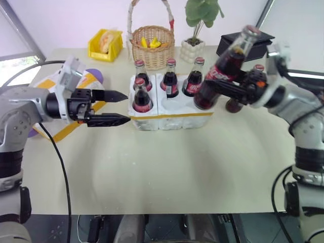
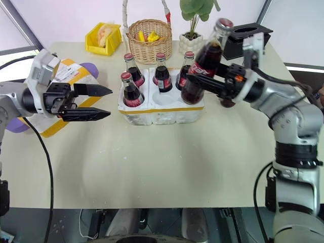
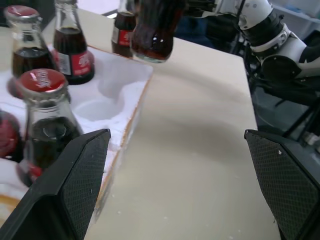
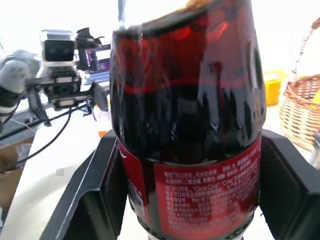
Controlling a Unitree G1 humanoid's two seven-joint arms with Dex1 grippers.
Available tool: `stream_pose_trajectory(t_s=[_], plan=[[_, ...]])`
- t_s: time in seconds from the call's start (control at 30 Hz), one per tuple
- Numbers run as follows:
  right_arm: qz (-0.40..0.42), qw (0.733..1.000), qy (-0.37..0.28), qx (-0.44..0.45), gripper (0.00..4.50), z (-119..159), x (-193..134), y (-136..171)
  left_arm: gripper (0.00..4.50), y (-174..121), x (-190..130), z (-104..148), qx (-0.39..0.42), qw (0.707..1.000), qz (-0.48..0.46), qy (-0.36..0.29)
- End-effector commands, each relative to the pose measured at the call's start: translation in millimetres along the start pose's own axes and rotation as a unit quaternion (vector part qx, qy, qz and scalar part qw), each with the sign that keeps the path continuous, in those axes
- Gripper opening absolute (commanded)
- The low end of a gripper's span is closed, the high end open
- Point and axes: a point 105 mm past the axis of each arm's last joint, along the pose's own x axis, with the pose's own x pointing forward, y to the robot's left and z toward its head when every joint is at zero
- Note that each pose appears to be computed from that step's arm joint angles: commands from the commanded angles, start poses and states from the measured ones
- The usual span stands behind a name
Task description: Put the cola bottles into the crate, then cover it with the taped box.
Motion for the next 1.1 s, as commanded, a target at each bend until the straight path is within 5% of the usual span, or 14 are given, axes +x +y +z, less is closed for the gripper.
stream_pose_trajectory(t_s=[0.03,0.93,1.0,1.1], plan=[[-0.005,0.999,0.001,-0.044,2.75,0.9,32.1,-7.9,4.5,-10.4,-2.5,10.8,0.027,1.0,0.0,-0.012],[0.021,0.992,0.1,-0.073,2.75,-94.1,80.3,-3.7,4.5,-15.5,-10.7,13.5,0.029,0.998,0.042,-0.026],[0.013,0.991,0.118,-0.061,3.8,-104.3,77.6,-6.7,4.5,-15.3,-10.5,13.8,0.03,0.998,0.042,-0.026],[0.002,0.991,0.125,-0.051,4.44,-111.5,74.6,-9.3,4.5,-15.1,-10.0,13.9,0.03,0.998,0.041,-0.026]])
